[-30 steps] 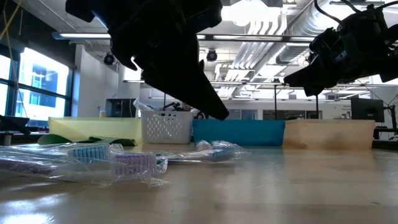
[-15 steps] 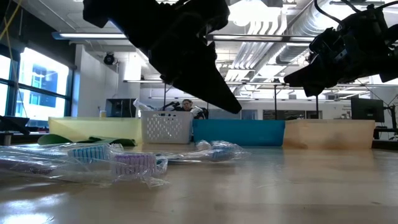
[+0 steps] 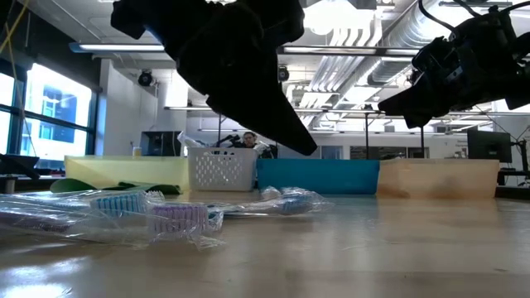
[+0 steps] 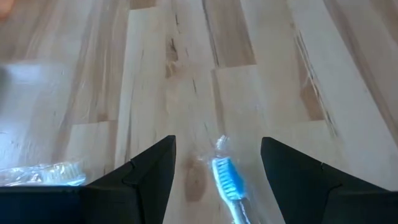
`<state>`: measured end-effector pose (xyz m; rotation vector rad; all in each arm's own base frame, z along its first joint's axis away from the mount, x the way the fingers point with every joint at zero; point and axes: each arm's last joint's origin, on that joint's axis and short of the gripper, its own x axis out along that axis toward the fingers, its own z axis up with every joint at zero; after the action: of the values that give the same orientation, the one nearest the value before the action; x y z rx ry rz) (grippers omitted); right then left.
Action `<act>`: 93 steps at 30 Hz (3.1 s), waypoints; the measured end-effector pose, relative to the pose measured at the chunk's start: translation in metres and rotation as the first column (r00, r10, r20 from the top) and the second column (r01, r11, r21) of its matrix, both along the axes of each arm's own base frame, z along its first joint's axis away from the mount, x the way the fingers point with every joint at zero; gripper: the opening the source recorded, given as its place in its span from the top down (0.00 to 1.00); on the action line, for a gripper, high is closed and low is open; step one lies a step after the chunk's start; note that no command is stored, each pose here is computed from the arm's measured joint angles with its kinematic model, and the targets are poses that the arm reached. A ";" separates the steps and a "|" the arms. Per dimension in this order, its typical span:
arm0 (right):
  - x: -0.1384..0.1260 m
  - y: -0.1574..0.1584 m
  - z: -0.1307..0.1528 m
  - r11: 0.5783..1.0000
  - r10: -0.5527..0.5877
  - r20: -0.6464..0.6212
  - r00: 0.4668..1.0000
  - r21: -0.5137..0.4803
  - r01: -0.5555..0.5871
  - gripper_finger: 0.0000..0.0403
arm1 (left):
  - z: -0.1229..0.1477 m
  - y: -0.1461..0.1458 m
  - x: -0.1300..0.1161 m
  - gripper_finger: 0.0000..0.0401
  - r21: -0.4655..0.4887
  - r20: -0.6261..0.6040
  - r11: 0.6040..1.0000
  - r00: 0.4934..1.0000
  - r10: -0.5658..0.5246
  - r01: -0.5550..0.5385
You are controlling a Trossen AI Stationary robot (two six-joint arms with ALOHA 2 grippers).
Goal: Pick & Place Toothbrushes
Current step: Put the blue toothbrush into the blue bin
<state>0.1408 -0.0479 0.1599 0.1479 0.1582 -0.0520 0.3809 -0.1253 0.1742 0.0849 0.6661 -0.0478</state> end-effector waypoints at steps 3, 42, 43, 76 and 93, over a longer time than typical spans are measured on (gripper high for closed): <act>0.000 0.000 0.000 1.000 0.000 0.000 1.000 0.000 0.000 0.99 | 0.000 -0.005 -0.002 0.43 0.001 -0.002 1.000 1.000 -0.013 0.013; 0.000 0.000 -0.001 1.000 0.002 -0.006 1.000 0.003 -0.002 0.99 | -0.042 -0.020 -0.004 0.43 -0.056 -0.123 0.994 0.988 0.089 -0.097; 0.000 0.000 -0.001 1.000 0.002 -0.006 1.000 0.003 -0.002 0.99 | -0.042 -0.020 -0.003 0.43 -0.057 -0.122 0.994 0.989 0.089 -0.097; 0.000 0.000 -0.001 1.000 0.001 -0.005 1.000 0.003 -0.001 0.99 | -0.043 -0.020 -0.003 0.74 -0.059 -0.122 0.994 0.989 0.084 -0.091; 0.000 0.000 -0.001 1.000 0.001 -0.005 1.000 0.003 -0.001 0.99 | -0.043 -0.020 -0.003 0.84 -0.053 -0.123 0.994 0.989 0.088 -0.095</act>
<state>0.1407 -0.0478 0.1592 0.1507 0.1635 -0.0509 0.3775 -0.1450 0.1307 -0.0058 0.7875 0.0163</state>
